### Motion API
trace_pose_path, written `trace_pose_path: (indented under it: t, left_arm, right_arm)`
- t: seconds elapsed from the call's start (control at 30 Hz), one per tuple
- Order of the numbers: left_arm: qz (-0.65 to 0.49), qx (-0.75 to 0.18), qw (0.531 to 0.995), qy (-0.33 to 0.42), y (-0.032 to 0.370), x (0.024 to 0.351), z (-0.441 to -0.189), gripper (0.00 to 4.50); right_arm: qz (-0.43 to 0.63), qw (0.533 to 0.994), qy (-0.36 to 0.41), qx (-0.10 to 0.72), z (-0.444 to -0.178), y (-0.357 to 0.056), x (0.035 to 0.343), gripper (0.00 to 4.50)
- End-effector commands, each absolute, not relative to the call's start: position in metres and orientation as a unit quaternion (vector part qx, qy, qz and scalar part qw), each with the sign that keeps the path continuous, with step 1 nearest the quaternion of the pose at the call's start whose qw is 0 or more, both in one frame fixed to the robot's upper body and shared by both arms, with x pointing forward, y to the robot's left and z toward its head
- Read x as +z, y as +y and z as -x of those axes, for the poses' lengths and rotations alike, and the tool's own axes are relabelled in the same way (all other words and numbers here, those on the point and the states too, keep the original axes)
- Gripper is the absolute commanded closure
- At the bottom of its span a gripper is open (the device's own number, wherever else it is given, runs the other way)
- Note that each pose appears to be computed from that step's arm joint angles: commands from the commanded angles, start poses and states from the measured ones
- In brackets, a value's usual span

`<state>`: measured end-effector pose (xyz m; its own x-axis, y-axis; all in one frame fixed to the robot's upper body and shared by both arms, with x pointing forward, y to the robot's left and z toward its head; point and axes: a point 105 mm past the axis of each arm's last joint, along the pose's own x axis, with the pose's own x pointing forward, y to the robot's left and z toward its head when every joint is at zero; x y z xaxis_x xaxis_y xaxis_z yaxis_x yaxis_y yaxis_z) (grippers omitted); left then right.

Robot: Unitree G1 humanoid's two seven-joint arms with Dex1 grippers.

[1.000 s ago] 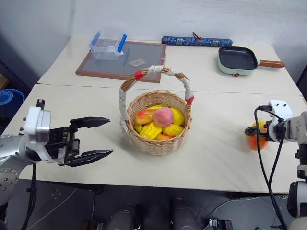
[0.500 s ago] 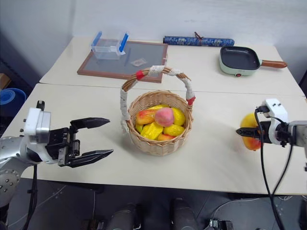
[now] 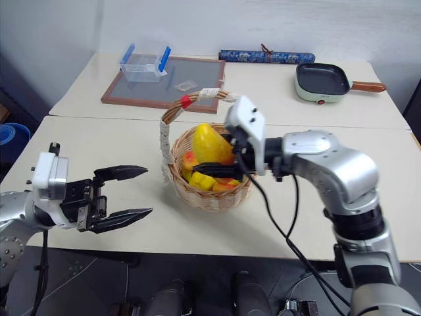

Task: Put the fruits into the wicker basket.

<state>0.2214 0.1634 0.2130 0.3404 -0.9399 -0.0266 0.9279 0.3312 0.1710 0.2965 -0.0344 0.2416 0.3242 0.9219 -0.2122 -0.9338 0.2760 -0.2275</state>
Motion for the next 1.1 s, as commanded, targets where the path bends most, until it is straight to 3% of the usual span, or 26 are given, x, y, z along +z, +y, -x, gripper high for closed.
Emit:
trace_pose_path:
  t: [0.03,0.17,0.37,0.47,0.53,0.67,0.73,0.87,1.1]
  left_arm:
    - [-0.09,-0.572,0.814,-0.052,0.163,0.22,-0.217,0.0]
    - [-0.09,-0.568,0.816,-0.052,0.165,0.221,-0.217,0.0]
    - [-0.091,-0.568,0.817,-0.051,0.166,0.221,-0.217,0.0]
    - [-0.091,-0.568,0.816,-0.051,0.167,0.22,-0.218,0.0]
    - [-0.091,-0.567,0.817,-0.051,0.169,0.22,-0.219,0.0]
    - [-0.091,-0.566,0.818,-0.046,0.173,0.218,-0.219,0.0]
    - [-0.089,-0.563,0.82,-0.044,0.176,0.219,-0.22,0.0]
    - [-0.071,-0.567,0.82,-0.042,0.175,0.222,-0.222,0.0]
    - [-0.068,-0.567,0.819,-0.053,0.171,0.227,-0.221,0.0]
  right_arm:
    - [0.197,0.807,-0.003,0.557,-0.303,-0.029,0.241,1.17]
    - [0.218,0.8,-0.004,0.56,-0.302,-0.035,0.236,0.06]
    - [0.184,0.778,-0.064,0.597,-0.287,-0.059,0.254,0.06]
    - [0.105,0.752,-0.125,0.639,-0.266,-0.082,0.268,0.06]
    - [0.088,0.744,-0.124,0.65,-0.255,-0.103,0.263,0.06]
    - [0.047,0.784,-0.074,0.614,-0.252,-0.143,0.249,0.06]
    - [0.08,0.809,-0.059,0.579,-0.263,-0.173,0.233,0.06]
    - [0.136,0.837,-0.124,0.516,-0.3,-0.197,0.233,0.06]
    - [0.167,0.799,-0.136,0.561,-0.349,-0.177,0.226,0.06]
